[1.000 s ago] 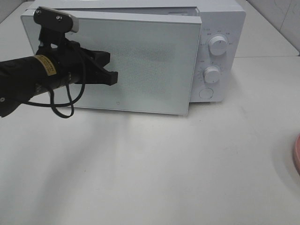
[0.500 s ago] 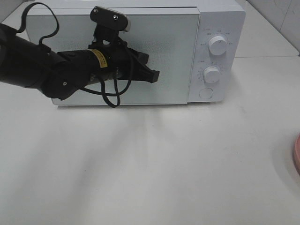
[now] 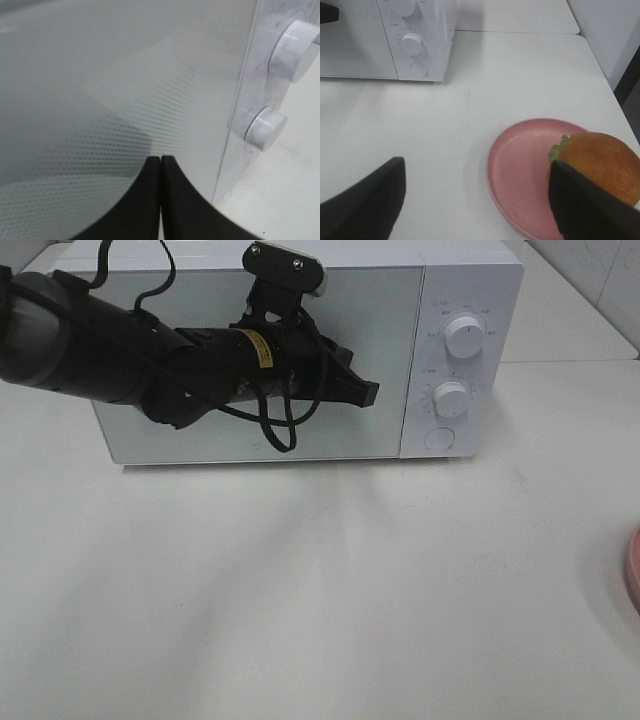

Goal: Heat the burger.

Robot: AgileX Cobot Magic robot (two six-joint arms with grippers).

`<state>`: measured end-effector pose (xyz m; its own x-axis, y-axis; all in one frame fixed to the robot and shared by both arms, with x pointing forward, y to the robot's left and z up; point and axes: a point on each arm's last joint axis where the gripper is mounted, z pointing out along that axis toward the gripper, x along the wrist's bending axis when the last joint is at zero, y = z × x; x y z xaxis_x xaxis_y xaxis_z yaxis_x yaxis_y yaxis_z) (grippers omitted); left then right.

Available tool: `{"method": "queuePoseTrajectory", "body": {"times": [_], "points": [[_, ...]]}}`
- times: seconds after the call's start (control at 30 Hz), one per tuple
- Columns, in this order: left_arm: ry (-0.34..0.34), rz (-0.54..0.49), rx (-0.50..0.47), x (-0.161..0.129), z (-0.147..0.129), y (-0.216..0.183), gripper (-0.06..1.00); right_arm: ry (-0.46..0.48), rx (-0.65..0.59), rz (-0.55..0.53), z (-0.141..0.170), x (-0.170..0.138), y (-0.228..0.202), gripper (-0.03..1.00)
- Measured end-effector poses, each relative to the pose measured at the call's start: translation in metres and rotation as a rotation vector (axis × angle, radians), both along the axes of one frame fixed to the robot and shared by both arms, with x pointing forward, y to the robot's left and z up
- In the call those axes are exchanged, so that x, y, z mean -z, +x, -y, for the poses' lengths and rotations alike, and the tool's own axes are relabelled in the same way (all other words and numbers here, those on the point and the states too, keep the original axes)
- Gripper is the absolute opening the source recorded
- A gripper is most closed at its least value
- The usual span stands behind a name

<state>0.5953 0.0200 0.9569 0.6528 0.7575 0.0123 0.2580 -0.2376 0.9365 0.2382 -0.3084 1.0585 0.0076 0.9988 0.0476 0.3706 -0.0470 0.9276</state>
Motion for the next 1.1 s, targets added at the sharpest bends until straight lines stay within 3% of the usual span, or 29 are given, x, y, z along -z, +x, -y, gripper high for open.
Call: {"method": "queuePoseTrajectory", "body": {"times": [0.17,0.3,0.37,0.4,0.47,0.5,0.53,0.57,0.6,0.63,0.67,0.7,0.73,0.77,0.83,0.93,1.0,1.03,1.1], "points": [[-0.033,0.000,-0.020,-0.026,-0.011,-0.015,0.00,0.000,0.000,0.000,0.000,0.000,0.000,0.75],[-0.016,-0.030,-0.006,-0.037,-0.014,-0.035,0.00,0.000,0.000,0.000,0.000,0.000,0.000,0.75],[0.050,-0.097,0.018,-0.042,-0.015,-0.056,0.00,0.000,0.000,0.000,0.000,0.000,0.000,0.75],[0.050,-0.097,0.018,-0.042,-0.015,-0.056,0.00,0.000,0.000,0.000,0.000,0.000,0.000,0.75],[0.135,-0.182,0.028,-0.044,-0.019,-0.072,0.07,0.000,0.000,0.000,0.000,0.000,0.000,0.75],[0.135,-0.182,0.028,-0.044,-0.019,-0.072,0.07,0.000,0.000,0.000,0.000,0.000,0.000,0.75],[0.195,-0.242,0.024,-0.045,-0.024,-0.079,0.23,0.000,0.000,0.000,0.000,0.000,0.000,0.75],[0.195,-0.242,0.024,-0.045,-0.024,-0.079,0.23,0.000,0.000,0.000,0.000,0.000,0.000,0.75],[0.249,-0.309,0.012,-0.045,-0.030,-0.085,0.43,0.000,0.000,0.000,0.000,0.000,0.000,0.75],[0.277,-0.347,0.005,-0.045,-0.034,-0.088,0.56,0.000,0.000,0.000,0.000,0.000,0.000,0.75],[0.277,-0.347,0.005,-0.045,-0.034,-0.088,0.56,0.000,0.000,0.000,0.000,0.000,0.000,0.75],[0.334,-0.422,-0.007,-0.044,-0.040,-0.095,0.78,0.000,0.000,0.000,0.000,0.000,0.000,0.75],[0.364,-0.458,-0.011,-0.042,-0.043,-0.098,0.87,0.000,0.000,0.000,0.000,0.000,0.000,0.75],[0.364,-0.458,-0.011,-0.042,-0.043,-0.098,0.87,0.000,0.000,0.000,0.000,0.000,0.000,0.75],[0.455,-0.590,-0.027,-0.036,-0.052,-0.108,0.97,0.000,0.000,0.000,0.000,0.000,0.000,0.75],[0.481,-0.627,-0.031,-0.035,-0.054,-0.111,0.98,0.000,0.000,0.000,0.000,0.000,0.000,0.75],[0.586,-0.779,-0.043,-0.029,-0.063,-0.123,0.99,0.000,0.000,0.000,0.000,0.000,0.000,0.75],[0.586,-0.779,-0.043,-0.029,-0.063,-0.123,0.99,0.000,0.000,0.000,0.000,0.000,0.000,0.75],[0.656,-0.865,-0.048,-0.028,-0.070,-0.131,0.99,0.000,0.000,0.000,0.000,0.000,0.000,0.75]]}}
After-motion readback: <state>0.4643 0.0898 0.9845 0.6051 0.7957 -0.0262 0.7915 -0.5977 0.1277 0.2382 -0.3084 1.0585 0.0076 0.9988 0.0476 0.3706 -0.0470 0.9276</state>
